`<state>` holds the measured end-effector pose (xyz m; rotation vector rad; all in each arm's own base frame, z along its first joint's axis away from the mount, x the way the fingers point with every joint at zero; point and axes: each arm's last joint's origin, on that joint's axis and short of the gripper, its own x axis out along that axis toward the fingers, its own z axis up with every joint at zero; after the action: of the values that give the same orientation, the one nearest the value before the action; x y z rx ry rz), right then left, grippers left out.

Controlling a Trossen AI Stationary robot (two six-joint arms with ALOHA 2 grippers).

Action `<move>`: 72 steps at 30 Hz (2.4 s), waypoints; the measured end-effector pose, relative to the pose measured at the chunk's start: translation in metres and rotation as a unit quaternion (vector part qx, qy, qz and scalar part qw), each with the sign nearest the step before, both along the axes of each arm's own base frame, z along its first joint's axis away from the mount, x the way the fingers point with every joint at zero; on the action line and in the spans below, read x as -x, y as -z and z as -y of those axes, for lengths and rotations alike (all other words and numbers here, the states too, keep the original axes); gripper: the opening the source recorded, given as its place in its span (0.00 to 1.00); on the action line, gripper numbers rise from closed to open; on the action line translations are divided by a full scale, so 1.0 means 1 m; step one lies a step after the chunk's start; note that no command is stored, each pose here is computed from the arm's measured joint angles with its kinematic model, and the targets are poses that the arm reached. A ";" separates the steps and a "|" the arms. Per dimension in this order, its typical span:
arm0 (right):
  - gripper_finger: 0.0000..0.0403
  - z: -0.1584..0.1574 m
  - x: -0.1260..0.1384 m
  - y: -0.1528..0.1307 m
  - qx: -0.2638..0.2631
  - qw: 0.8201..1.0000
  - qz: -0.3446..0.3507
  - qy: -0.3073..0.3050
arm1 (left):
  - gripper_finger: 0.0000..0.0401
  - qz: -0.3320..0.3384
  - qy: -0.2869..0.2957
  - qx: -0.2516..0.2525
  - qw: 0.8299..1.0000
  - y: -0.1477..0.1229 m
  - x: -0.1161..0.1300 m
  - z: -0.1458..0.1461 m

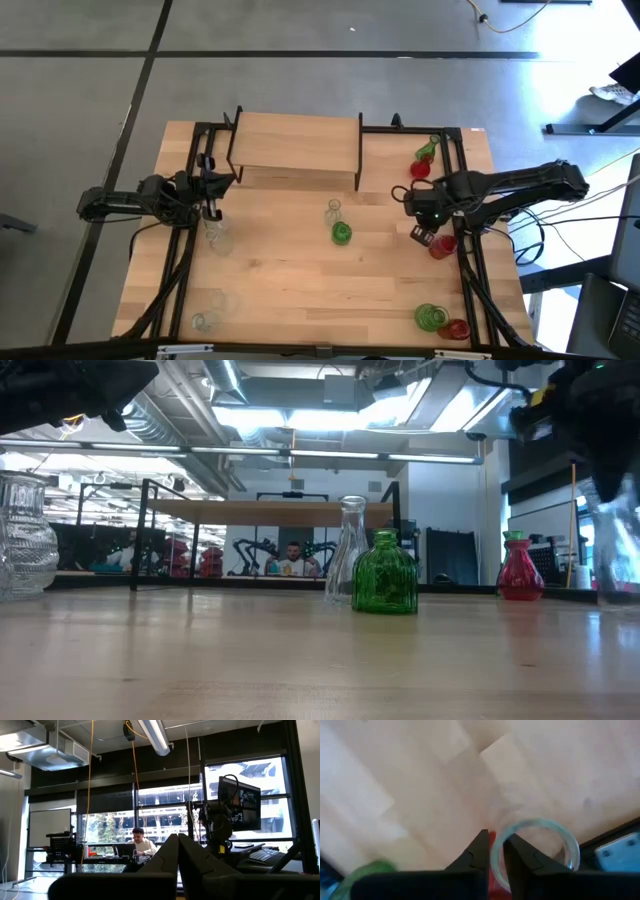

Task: Sort vases onto shelf
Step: Adjust the transparent vase, then put the transparent vase on the shelf

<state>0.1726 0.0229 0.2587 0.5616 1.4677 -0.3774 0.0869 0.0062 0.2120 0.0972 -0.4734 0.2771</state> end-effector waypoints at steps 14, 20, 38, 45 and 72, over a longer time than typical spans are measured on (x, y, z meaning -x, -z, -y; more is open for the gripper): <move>0.38 0.001 -0.005 -0.052 0.014 0.997 0.073 -0.014 | 0.00 0.001 0.002 -0.001 1.000 0.000 0.000 0.000; 0.38 0.003 -0.028 -0.063 0.116 0.969 0.208 -0.071 | 0.00 0.002 0.002 -0.001 1.000 0.000 0.000 0.000; 0.38 0.009 -0.084 0.042 0.129 0.887 0.414 -0.161 | 0.00 0.005 0.004 0.002 1.000 -0.001 0.000 0.000; 0.38 0.019 -0.110 0.064 0.125 0.876 0.432 -0.174 | 0.00 0.003 0.007 0.001 1.000 0.000 0.000 0.000; 0.03 0.032 -0.115 0.071 0.120 0.883 0.417 -0.179 | 0.00 -0.004 0.005 0.001 1.000 0.001 0.000 0.000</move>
<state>0.2873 -0.0088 0.1872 0.1869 0.6453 0.0006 0.0874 0.0060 0.2112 0.0936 -0.4657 0.2673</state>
